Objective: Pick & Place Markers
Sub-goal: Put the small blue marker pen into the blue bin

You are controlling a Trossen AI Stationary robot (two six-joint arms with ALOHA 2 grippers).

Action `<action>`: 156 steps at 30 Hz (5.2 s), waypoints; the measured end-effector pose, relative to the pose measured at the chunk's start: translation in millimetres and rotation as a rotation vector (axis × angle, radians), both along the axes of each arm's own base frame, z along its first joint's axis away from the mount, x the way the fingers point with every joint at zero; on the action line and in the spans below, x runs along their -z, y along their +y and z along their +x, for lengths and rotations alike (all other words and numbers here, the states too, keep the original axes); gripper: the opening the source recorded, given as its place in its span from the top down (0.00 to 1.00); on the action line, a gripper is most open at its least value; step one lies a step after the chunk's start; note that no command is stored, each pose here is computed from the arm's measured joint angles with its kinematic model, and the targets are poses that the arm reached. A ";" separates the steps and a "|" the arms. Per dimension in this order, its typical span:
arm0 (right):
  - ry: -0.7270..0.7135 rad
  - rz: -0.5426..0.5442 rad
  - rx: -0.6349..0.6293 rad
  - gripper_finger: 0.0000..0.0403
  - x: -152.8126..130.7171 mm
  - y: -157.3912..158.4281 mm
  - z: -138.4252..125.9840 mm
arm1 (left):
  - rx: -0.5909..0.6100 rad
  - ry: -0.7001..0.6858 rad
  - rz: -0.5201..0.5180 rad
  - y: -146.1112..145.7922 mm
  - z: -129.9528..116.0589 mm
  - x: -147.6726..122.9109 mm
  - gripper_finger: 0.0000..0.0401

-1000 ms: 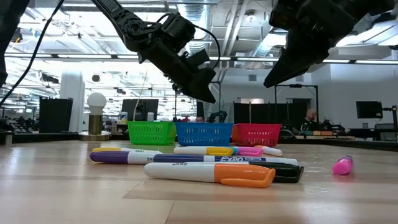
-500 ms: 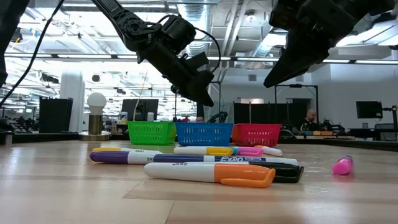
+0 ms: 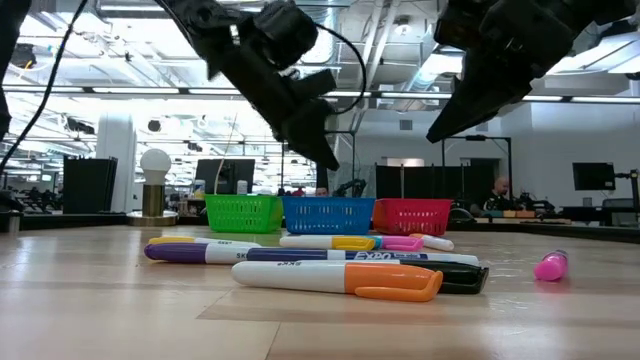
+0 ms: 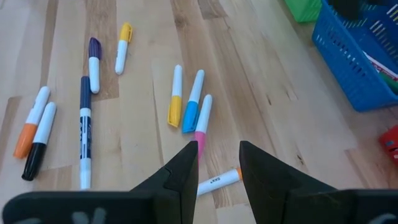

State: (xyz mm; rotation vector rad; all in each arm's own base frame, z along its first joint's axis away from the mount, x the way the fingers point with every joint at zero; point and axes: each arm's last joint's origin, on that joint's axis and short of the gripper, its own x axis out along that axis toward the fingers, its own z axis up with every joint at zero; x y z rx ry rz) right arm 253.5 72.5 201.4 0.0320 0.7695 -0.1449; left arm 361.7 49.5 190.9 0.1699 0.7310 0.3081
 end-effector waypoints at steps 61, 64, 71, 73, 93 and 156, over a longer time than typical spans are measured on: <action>0.050 0.078 -0.120 0.74 40.7 78.1 100.8 | 0.405 -0.445 -0.360 -132.1 -176.1 41.2 0.75; 0.054 0.078 -0.109 0.73 40.9 74.0 102.2 | 0.405 -0.445 -0.358 -132.1 -176.1 41.2 0.75; 0.070 0.113 -0.131 0.73 41.3 71.3 103.3 | 0.405 -0.445 -0.357 -132.1 -176.1 41.2 0.75; 0.075 0.124 -0.144 0.73 41.4 72.8 102.7 | 0.405 -0.445 -0.357 -132.1 -176.1 41.2 0.75; 0.086 0.129 -0.185 0.73 41.6 84.7 97.0 | 0.405 -0.446 -0.314 -130.6 -175.6 41.2 0.75; 0.292 0.100 -0.119 0.92 85.8 95.7 82.1 | 0.398 -0.447 -0.332 -130.8 -175.6 41.2 0.75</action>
